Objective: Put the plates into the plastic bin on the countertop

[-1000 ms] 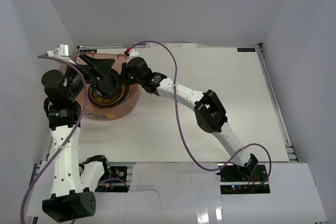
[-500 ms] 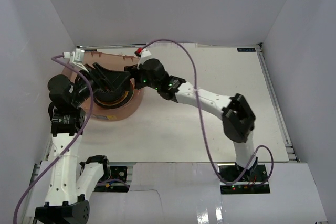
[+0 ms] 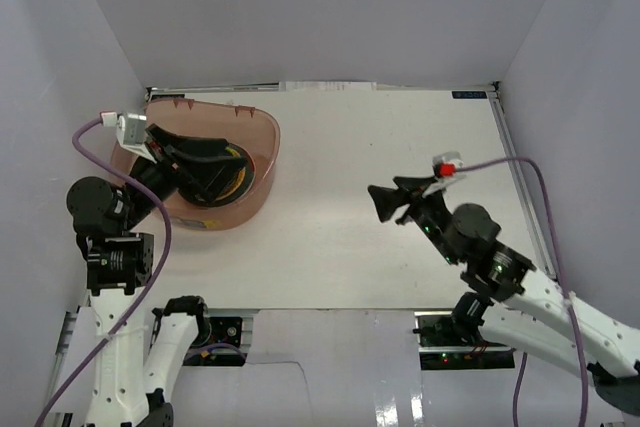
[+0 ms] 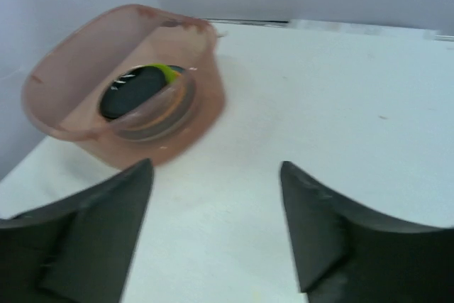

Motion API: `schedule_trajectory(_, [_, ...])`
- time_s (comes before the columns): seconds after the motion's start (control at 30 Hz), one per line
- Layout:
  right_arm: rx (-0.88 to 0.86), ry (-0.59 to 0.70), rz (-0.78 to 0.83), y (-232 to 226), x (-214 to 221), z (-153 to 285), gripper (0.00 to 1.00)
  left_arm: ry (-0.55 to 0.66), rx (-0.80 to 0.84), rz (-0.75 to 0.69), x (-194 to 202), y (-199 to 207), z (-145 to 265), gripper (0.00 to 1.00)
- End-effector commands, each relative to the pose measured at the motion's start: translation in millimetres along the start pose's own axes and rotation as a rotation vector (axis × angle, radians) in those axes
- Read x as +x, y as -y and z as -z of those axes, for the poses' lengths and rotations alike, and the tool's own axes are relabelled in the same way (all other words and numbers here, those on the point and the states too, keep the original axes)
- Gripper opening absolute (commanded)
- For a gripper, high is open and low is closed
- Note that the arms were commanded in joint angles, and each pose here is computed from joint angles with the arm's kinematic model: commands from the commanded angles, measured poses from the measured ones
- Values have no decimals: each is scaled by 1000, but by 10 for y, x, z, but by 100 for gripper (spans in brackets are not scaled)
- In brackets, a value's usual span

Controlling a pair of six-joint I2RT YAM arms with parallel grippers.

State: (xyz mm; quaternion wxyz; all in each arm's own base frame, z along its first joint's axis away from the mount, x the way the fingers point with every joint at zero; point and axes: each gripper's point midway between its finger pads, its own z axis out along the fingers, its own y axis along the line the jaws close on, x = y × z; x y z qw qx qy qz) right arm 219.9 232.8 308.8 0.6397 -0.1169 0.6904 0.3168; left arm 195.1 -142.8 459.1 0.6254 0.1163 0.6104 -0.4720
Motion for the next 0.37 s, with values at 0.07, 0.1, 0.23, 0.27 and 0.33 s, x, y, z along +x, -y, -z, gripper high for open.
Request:
schedule_trajectory(0.07, [267,41,-3,761,195,669,91,-118,105,26,457,57,69,98])
schedule_trajectory(0.1, [285,26,0,822,282,716,90,-149,108,53,609,-4,80,98])
schedule_trajectory(0.23, [251,64,-14,767,122,782,90,-209,121,90,872,-88,113,98])
schedule_trajectory(0.27, [251,64,7,760,69,781,90,-212,114,92,888,-108,111,98])
schedule_trajectory(0.33, [246,103,12,707,-250,842,90,-203,107,75,844,-108,87,98])
